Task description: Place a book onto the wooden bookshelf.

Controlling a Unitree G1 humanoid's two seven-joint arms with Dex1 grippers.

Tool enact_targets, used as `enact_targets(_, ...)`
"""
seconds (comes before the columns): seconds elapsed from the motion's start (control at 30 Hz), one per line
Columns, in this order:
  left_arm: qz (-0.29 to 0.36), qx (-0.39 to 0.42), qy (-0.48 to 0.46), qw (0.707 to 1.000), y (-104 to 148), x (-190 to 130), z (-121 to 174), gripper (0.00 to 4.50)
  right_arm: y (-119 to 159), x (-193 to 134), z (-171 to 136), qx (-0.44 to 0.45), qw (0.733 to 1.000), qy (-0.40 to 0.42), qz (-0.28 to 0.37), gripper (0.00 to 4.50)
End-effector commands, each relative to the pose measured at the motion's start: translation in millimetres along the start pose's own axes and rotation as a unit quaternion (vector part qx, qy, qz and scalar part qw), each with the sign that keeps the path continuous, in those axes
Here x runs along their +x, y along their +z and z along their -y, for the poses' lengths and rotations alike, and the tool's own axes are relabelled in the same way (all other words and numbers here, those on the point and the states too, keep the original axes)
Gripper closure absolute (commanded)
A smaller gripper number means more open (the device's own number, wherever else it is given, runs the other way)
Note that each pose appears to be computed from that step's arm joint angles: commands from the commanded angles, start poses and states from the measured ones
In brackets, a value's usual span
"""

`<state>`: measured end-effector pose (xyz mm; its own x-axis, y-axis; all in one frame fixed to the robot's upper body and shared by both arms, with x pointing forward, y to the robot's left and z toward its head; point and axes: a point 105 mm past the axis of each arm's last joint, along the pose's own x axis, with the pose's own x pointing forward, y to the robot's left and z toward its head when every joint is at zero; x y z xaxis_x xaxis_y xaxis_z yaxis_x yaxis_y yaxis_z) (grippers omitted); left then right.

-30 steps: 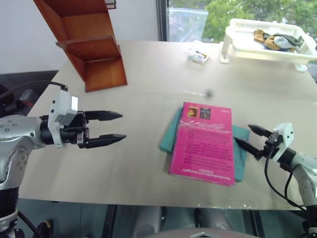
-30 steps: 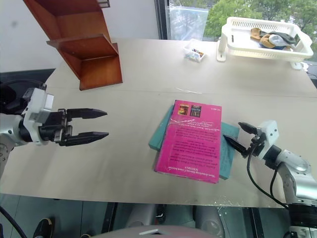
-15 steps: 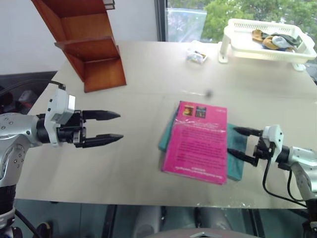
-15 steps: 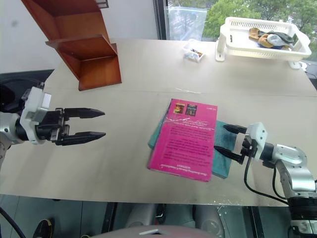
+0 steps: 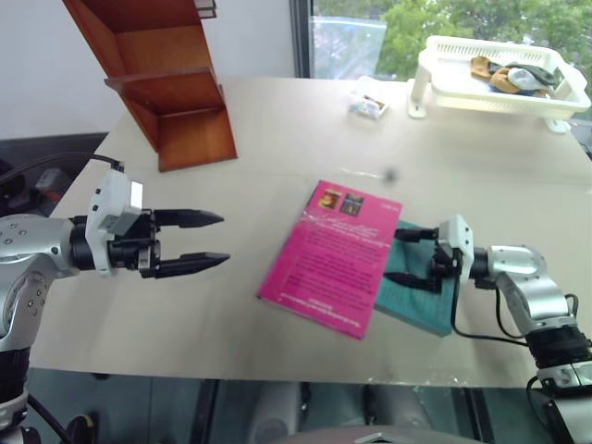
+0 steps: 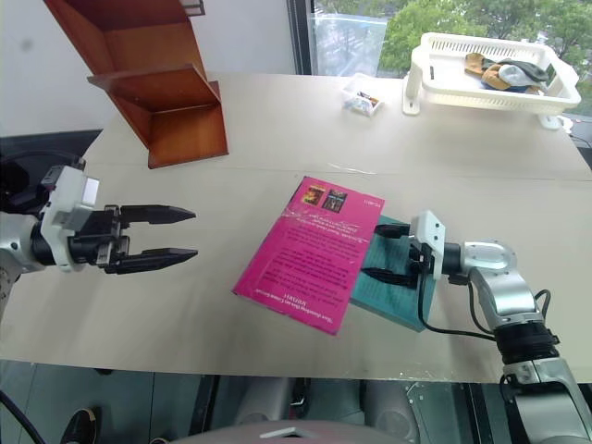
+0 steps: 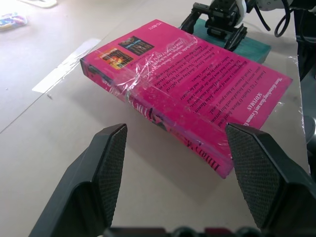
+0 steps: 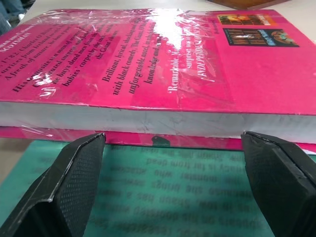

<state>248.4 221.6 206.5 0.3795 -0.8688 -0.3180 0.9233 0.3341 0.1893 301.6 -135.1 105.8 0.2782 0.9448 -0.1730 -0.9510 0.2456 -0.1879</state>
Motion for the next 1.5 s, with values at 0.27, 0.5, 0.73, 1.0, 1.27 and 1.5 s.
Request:
enact_targets(0.27,0.072,-0.16,0.004,0.984,-23,32,-6,1.07,4,-36,4,-0.019,0.999,-0.034,-0.009,0.0)
enact_targets(0.5,0.095,-0.319,-0.065,0.941,-46,70,-19,1.07,32,-80,-26,-0.006,0.999,-0.053,0.002,0.0)
enact_targets(0.73,0.088,-0.457,-0.124,0.876,-64,81,-39,1.07,75,-107,-57,-0.008,0.998,-0.067,0.008,0.0)
enact_targets(1.0,0.066,-0.522,-0.174,0.832,-64,105,-43,1.07,107,-131,-92,0.026,0.996,-0.08,0.003,0.0)
enact_targets(1.27,0.04,-0.522,-0.214,0.825,-54,129,-35,1.07,121,-133,-94,0.029,0.993,-0.109,0.023,0.0)
enact_targets(1.5,0.026,-0.504,-0.226,0.833,-51,138,-34,1.07,120,-133,-93,0.028,0.993,-0.113,0.023,0.0)
